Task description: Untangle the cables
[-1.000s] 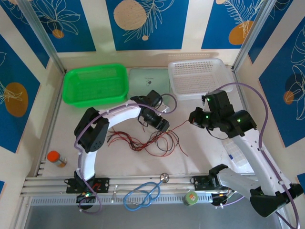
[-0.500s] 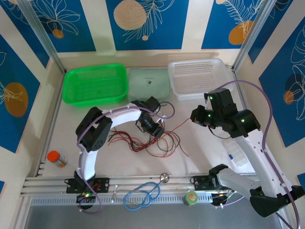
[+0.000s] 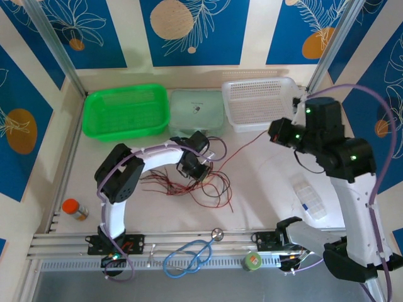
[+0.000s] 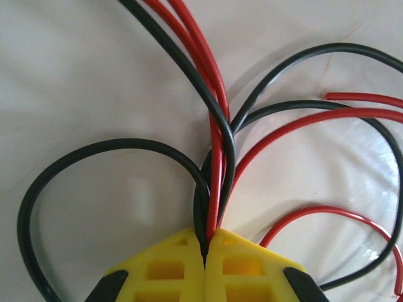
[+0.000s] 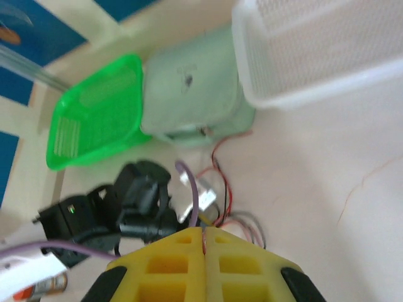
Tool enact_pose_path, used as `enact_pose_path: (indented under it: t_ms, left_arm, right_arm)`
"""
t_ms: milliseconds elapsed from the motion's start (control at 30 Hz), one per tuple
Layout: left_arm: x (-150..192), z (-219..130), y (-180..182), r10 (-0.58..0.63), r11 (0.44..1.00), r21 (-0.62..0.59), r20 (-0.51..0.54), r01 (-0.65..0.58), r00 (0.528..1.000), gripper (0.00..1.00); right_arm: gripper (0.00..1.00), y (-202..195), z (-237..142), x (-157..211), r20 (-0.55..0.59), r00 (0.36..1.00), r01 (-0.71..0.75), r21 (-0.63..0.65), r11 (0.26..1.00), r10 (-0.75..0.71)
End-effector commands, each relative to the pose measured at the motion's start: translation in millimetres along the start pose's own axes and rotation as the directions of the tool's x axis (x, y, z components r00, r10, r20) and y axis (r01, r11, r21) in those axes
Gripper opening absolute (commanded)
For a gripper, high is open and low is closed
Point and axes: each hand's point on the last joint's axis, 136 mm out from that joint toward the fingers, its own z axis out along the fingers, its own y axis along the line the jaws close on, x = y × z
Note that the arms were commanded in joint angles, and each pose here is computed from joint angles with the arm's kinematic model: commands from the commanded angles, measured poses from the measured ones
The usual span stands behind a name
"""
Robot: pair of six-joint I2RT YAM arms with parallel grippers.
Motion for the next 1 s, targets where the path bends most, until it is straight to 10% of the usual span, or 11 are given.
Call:
enact_pose_path:
  t_ms: [0, 567, 967]
  left_arm:
    - [7.6, -4.3, 11.6, 0.008, 0.998, -0.067, 0.003, -0.008, 1.0, 0.0]
    - [-11.2, -37.0, 6.8, 0.029, 0.996, -0.093, 0.134, -0.017, 0.991, 0.0]
    - [-31.3, -78.6, -17.8, 0.039, 0.999, -0.039, 0.267, -0.029, 0.963, 0.51]
  right_arm:
    - [0.0, 3.2, -29.7, -35.9, 0.132, 0.988, 0.075, 0.029, 0.997, -0.078]
    - [0.0, 49.7, -75.2, -189.3, 0.532, 0.839, 0.159, -0.037, 0.987, -0.115]
    - [0.0, 44.4, -76.6, -278.3, 0.725, 0.686, 0.146, -0.055, 0.988, -0.061]
